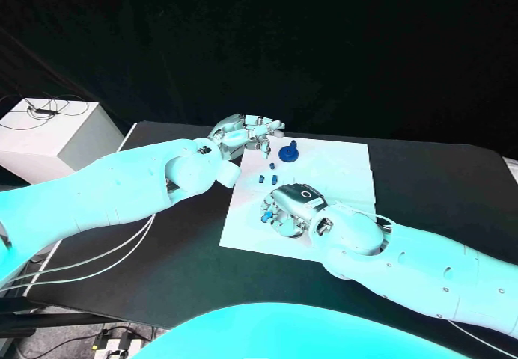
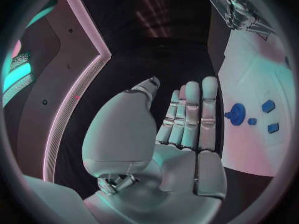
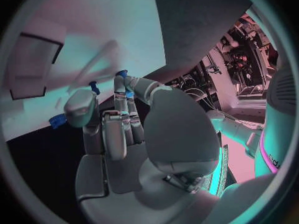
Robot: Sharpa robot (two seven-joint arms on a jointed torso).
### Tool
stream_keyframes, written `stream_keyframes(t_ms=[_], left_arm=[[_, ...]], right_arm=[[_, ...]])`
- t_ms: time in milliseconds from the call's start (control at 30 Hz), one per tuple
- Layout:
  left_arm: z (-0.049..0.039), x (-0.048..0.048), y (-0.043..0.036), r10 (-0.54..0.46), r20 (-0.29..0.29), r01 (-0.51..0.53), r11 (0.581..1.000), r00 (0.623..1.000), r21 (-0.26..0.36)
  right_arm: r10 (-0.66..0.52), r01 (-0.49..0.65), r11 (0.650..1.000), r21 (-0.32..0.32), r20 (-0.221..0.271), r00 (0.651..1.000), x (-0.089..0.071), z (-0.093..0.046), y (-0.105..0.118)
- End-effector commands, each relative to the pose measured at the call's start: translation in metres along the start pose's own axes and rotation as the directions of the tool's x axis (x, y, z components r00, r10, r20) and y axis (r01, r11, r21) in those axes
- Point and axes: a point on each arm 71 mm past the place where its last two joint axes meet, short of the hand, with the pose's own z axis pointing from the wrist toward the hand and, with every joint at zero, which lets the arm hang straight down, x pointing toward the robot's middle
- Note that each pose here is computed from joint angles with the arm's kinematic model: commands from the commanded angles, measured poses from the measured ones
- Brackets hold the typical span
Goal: Assemble the parts on the task board
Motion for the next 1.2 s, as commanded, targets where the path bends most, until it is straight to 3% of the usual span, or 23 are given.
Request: stream_keyframes(t_ms=[33,633,1200], left_arm=[[0.0006,0.0026,-0.0007,-0.009,-0.019,0.009,1.0,1.0,0.006],[0.0001,0.0024,-0.0007,-0.019,-0.022,0.019,1.0,1.0,0.002],[0.0,0.0019,-0.0002,-0.024,-0.026,0.023,1.0,0.999,-0.004]], right_arm=[[-0.006,0.006,1.0,0.009,-0.027,1.0,0.0036,0.0001,-0.0026],[0.033,-0.033,0.999,0.001,-0.061,0.998,0.0064,0.002,-0.0019],[0.078,-0.077,0.997,-0.013,0.036,0.996,-0.0013,-0.0013,0.0003]])
